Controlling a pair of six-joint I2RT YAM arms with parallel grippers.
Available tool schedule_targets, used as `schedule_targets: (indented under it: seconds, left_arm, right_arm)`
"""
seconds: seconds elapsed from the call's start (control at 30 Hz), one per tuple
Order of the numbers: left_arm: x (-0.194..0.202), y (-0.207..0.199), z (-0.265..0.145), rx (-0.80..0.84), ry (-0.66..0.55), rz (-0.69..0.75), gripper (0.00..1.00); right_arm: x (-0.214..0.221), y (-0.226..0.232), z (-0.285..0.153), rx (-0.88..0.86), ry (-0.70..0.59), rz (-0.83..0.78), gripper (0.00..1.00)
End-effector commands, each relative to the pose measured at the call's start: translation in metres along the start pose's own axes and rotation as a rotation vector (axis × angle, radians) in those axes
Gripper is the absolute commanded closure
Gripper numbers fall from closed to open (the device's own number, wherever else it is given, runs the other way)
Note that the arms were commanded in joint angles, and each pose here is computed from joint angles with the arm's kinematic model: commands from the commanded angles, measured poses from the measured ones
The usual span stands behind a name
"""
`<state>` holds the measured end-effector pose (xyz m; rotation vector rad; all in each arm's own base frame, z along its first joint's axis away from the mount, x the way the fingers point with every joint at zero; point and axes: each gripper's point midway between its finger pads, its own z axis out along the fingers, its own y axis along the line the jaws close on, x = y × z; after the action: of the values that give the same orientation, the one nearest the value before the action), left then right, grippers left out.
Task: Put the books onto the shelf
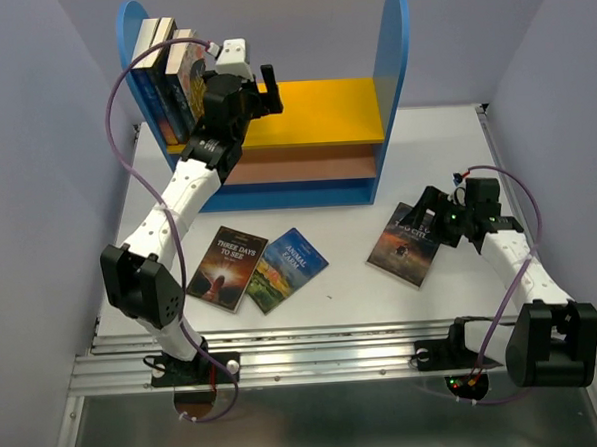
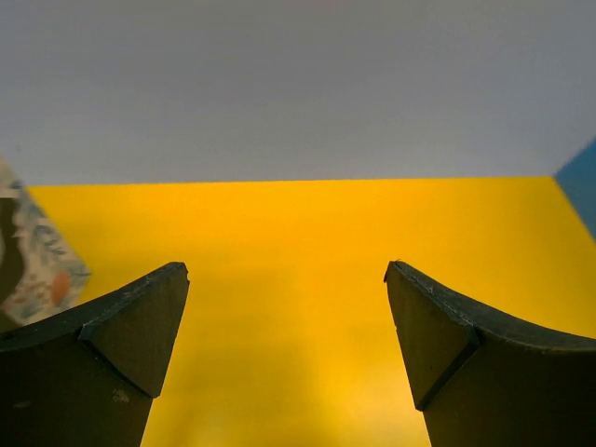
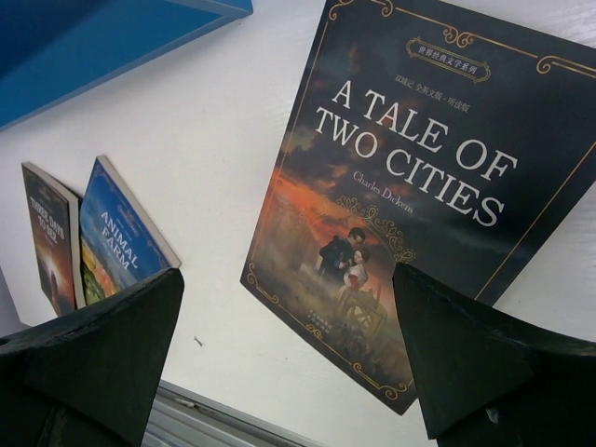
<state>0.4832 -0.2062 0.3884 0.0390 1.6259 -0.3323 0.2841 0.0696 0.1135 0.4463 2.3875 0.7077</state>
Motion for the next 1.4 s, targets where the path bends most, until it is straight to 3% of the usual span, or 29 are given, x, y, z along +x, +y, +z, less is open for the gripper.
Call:
schedule_targets:
  seconds: [0.0, 0.13, 0.27, 0.7, 0.83, 1.03, 1.37]
  left_arm:
    - [-0.062, 0.053, -0.006, -0.17, -0.13, -0.039, 0.01]
    - [-0.06, 0.087, -0.011, -0.349, -0.136, 0.016, 0.01]
    - [-0.056, 0.104, -0.014, -0.429, -0.13, 0.048, 0.01]
    - [-0.02, 0.118, 0.0, -0.469, -0.061, 0.057, 0.01]
    - [-0.017, 0.132, -0.001, -0.55, -0.051, 0.088, 0.01]
    - [-0.009, 0.115, -0.002, -0.397, 0.036, 0.253, 0.01]
    - [-0.002, 0.119, 0.006, -0.432, 0.021, 0.168, 0.01]
  right_arm:
    - [-0.01, 0.003, -0.006, 0.005, -0.041, -0.038, 0.0]
    - [-0.01, 0.0, -0.003, 0.017, -0.034, -0.031, 0.0]
    - [-0.013, 0.002, -0.003, 0.011, -0.035, -0.031, 0.0]
    - [-0.017, 0.002, -0.007, 0.022, -0.062, -0.039, 0.0]
    - [-0.017, 0.001, -0.007, 0.032, -0.065, -0.042, 0.0]
    - [-0.017, -0.002, -0.006, 0.044, -0.063, -0.038, 0.0]
    - [-0.017, -0.001, -0.006, 0.041, -0.06, -0.047, 0.0]
